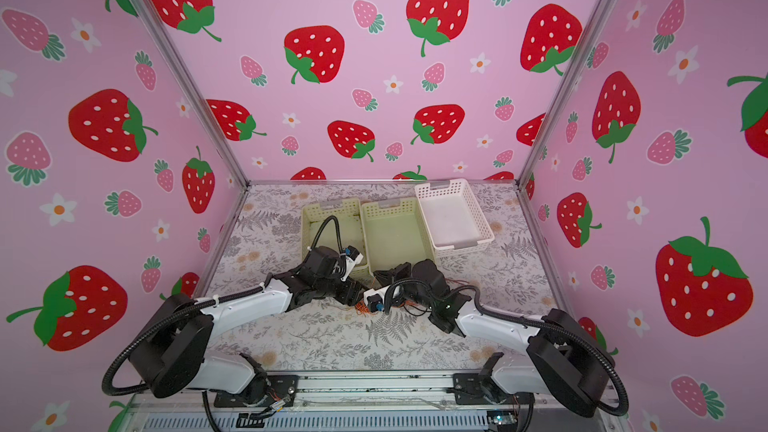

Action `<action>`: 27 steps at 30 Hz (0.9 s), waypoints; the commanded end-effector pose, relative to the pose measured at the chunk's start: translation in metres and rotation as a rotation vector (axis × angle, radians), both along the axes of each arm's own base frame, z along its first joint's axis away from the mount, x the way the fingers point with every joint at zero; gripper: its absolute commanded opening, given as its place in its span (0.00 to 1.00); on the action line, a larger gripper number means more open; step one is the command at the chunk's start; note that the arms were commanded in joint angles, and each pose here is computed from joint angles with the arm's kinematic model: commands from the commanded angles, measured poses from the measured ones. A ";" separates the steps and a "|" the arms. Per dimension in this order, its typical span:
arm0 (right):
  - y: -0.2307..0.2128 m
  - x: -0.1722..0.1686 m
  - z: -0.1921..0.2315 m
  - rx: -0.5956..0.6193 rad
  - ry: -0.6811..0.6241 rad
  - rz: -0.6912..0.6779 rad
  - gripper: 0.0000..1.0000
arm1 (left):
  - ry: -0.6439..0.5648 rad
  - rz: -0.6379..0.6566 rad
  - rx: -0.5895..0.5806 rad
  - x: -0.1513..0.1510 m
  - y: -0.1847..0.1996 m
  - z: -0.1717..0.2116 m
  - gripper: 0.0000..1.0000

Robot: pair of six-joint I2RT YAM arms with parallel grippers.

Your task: Untangle the cables

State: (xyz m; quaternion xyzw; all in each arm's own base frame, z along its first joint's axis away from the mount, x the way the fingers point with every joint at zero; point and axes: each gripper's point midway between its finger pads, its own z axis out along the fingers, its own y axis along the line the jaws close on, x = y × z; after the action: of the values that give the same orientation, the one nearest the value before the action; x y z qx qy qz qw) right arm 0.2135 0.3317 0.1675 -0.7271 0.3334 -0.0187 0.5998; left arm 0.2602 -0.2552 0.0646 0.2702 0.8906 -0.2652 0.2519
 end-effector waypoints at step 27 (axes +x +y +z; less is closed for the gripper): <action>-0.072 0.036 0.065 0.244 -0.087 -0.358 0.00 | -0.205 -0.048 0.015 0.016 -0.013 0.055 0.30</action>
State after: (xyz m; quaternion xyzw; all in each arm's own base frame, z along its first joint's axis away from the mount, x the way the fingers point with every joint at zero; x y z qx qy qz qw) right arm 0.2357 0.2799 0.1974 -0.6506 0.3975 -0.1041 0.6387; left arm 0.2688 -0.2758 0.1064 0.3215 0.8577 -0.2521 0.3121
